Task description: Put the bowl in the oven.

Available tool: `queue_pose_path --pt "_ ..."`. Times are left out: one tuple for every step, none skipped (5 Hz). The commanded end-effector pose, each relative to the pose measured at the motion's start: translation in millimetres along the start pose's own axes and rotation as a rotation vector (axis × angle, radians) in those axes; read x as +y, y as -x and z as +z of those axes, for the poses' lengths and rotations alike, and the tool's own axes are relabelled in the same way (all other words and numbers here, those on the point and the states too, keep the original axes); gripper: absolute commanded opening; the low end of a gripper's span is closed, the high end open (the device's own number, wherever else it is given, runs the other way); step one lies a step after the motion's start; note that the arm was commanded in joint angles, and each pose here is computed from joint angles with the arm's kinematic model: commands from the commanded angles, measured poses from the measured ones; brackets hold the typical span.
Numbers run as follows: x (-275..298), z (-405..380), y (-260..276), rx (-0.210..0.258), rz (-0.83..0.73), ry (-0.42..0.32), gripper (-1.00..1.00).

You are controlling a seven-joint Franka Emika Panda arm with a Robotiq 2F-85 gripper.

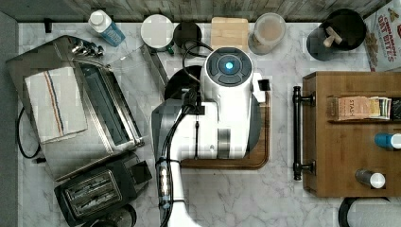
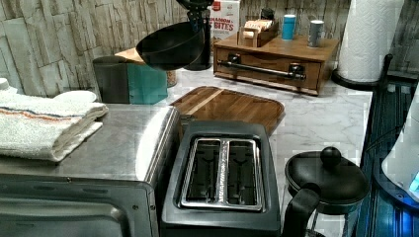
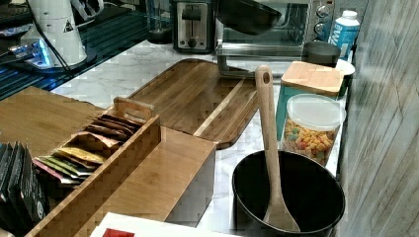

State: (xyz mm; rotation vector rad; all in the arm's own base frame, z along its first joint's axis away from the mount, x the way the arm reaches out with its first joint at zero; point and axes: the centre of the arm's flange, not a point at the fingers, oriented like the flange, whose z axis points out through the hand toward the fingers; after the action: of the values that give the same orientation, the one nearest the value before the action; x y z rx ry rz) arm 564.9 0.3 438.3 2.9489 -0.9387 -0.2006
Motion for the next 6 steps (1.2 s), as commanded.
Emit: queue_pose_path --pt "-75 -33 11 0.188 -0.574 -0.159 -1.00" --pt "-108 -32 28 0.233 -0.718 -0.180 -1.00" --pt "-136 -23 45 0.252 -0.826 -0.185 -1.00" --pt "-161 -13 62 0.268 -0.905 -0.195 -1.00" --pt "-187 6 69 0.257 -0.972 -0.195 -1.00" --pt "-205 22 72 0.231 -1.033 -0.208 -1.00"
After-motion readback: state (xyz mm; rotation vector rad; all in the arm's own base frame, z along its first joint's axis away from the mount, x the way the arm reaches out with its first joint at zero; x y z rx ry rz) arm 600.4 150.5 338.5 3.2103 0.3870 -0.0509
